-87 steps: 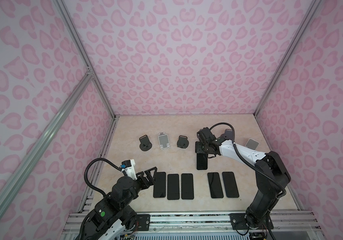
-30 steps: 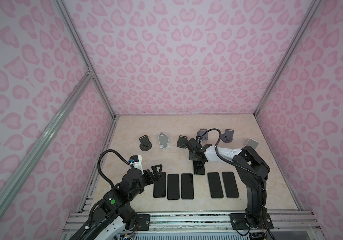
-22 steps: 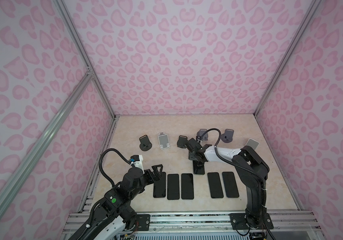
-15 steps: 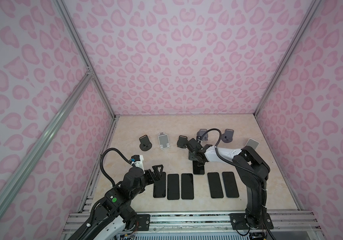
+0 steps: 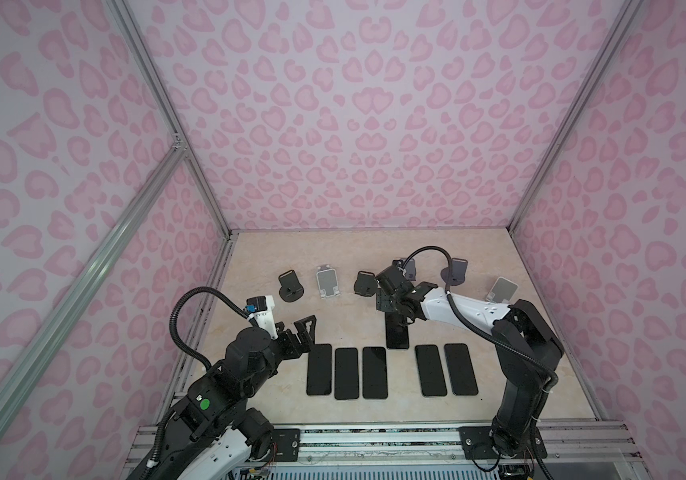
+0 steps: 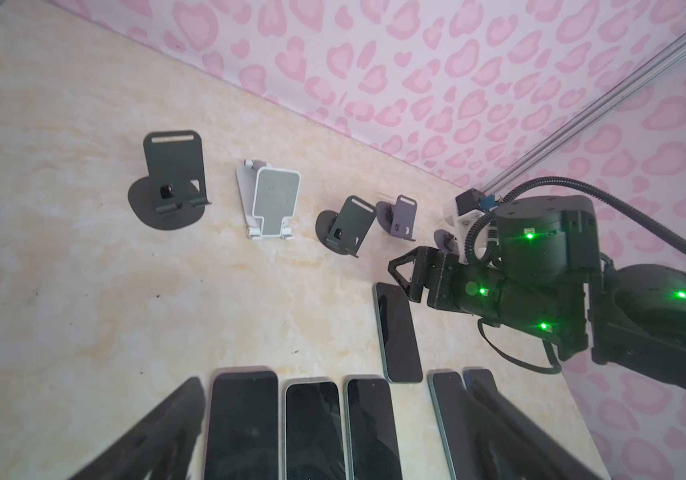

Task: Remove the phone from the phone stand
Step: 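Open the right gripper to release the dark phone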

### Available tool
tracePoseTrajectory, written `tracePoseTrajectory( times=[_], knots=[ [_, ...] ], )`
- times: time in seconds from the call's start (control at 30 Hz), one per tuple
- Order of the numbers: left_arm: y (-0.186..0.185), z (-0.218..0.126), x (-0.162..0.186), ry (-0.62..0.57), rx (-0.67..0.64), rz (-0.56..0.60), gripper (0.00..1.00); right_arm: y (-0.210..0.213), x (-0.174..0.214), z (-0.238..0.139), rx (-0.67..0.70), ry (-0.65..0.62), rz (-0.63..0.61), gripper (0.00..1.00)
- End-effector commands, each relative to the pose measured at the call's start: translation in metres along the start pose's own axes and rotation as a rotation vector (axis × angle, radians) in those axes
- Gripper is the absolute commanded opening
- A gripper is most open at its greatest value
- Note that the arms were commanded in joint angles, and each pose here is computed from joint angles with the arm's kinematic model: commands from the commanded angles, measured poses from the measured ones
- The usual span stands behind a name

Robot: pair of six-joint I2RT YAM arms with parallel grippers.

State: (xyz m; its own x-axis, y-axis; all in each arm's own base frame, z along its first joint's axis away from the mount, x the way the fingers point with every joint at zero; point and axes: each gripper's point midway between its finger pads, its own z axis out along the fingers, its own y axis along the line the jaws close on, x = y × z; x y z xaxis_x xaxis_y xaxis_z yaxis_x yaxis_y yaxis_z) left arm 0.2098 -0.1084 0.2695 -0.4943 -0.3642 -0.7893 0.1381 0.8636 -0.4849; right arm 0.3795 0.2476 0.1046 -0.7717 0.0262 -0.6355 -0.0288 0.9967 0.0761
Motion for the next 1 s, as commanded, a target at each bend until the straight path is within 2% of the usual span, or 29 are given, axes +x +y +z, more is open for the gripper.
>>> tracePoseTrajectory(
  times=[0.0,0.13,0.2,0.23,0.27,0.33,0.4,0.53,0.6,0.67,0.73,0.87,0.97],
  knots=[
    [-0.006,-0.015,-0.022,-0.032,-0.012,0.130,0.98,0.006,-0.021,-0.034,-0.087,-0.102,-0.052,0.83],
    [-0.011,-0.043,-0.055,-0.095,-0.035,0.145,0.98,-0.007,-0.046,-0.095,-0.169,-0.279,-0.056,0.85],
    [-0.009,-0.054,-0.069,-0.162,-0.046,0.159,0.97,-0.018,-0.050,-0.117,-0.173,-0.345,-0.076,0.86],
    [-0.001,-0.058,-0.075,-0.201,-0.083,0.148,0.97,-0.026,-0.050,-0.128,-0.164,-0.371,-0.083,0.90],
    [0.006,-0.060,-0.078,-0.232,-0.114,0.131,0.97,-0.033,-0.051,-0.137,-0.154,-0.395,-0.085,0.98],
    [0.023,-0.067,-0.081,-0.297,-0.176,0.064,0.97,-0.047,-0.047,-0.153,-0.138,-0.441,-0.079,0.98],
    [0.030,-0.066,-0.079,-0.348,-0.170,0.012,0.97,-0.060,-0.043,-0.163,-0.127,-0.491,-0.058,0.98],
    [0.044,-0.042,-0.063,-0.413,-0.179,-0.044,0.97,-0.089,-0.030,-0.164,-0.035,-0.590,-0.110,0.98],
    [0.049,-0.025,-0.053,-0.424,-0.207,0.023,0.97,-0.099,-0.026,-0.166,-0.011,-0.649,-0.117,0.98],
    [0.049,-0.004,-0.044,-0.432,-0.226,0.185,0.97,-0.103,-0.021,-0.167,-0.017,-0.708,-0.133,0.98],
    [0.055,0.008,-0.041,-0.483,-0.270,0.282,0.97,-0.105,-0.017,-0.163,-0.039,-0.737,-0.125,0.98],
    [0.074,0.018,-0.045,-0.650,-0.299,0.312,0.97,-0.098,-0.003,-0.138,-0.136,-0.681,-0.138,0.98],
    [0.096,0.034,-0.039,-0.623,-0.369,0.363,0.97,-0.096,0.004,-0.125,-0.163,-0.630,-0.153,0.98]
  ],
)
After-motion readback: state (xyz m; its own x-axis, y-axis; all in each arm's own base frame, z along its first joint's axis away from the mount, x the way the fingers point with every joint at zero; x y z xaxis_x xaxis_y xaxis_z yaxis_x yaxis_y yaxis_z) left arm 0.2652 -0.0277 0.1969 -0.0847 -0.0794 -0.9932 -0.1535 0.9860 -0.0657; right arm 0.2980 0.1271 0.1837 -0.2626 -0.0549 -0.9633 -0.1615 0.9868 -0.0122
